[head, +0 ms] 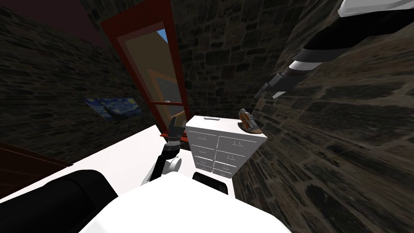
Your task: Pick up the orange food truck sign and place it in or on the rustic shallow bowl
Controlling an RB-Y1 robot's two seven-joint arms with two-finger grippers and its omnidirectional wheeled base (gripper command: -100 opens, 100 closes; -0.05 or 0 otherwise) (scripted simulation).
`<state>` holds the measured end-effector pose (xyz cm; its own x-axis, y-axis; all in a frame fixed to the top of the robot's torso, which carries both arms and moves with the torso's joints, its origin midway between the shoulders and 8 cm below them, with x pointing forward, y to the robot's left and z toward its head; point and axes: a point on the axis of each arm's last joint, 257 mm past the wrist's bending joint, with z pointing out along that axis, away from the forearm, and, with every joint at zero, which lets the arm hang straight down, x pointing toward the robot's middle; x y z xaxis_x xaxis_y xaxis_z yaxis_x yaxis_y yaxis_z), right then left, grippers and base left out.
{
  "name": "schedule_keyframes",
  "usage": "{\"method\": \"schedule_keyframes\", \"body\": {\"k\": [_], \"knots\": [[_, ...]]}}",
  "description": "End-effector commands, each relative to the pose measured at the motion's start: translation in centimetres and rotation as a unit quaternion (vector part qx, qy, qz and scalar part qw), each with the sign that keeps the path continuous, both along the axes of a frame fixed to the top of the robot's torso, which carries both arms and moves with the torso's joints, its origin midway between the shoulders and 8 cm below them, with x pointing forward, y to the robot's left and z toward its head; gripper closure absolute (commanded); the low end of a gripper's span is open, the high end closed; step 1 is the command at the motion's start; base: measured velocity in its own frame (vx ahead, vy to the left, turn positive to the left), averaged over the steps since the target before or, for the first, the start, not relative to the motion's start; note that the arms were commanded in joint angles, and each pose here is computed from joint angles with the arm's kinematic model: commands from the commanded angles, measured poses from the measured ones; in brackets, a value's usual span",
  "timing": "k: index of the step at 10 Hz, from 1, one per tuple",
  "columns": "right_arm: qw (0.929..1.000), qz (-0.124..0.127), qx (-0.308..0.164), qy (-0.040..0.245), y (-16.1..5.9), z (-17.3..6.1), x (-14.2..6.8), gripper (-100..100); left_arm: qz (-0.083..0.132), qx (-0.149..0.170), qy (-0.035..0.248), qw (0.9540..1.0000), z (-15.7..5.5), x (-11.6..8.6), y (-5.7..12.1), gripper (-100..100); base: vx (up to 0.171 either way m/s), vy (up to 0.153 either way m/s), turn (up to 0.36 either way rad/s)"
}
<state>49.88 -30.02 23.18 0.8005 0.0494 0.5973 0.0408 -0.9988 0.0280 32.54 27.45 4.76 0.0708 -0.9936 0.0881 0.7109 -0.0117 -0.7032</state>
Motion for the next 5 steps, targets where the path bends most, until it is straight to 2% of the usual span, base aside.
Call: {"method": "schedule_keyframes", "body": {"k": [1, 5], "knots": [[1.0, 0.0, 0.0, 0.0, 0.0, 0.0, 0.0, 0, 0.0, 0.0, 0.0, 1.0, 0.0, 0.0, 0.0, 0, 0.0, 0.0, 0.0], [1.0, 0.0, 0.0, 0.0, 0.0, 0.0, 0.0, 0, 0.0, 0.0, 0.0, 1.0, 0.0, 0.0, 0.0, 0, 0.0, 0.0, 0.0]]}}
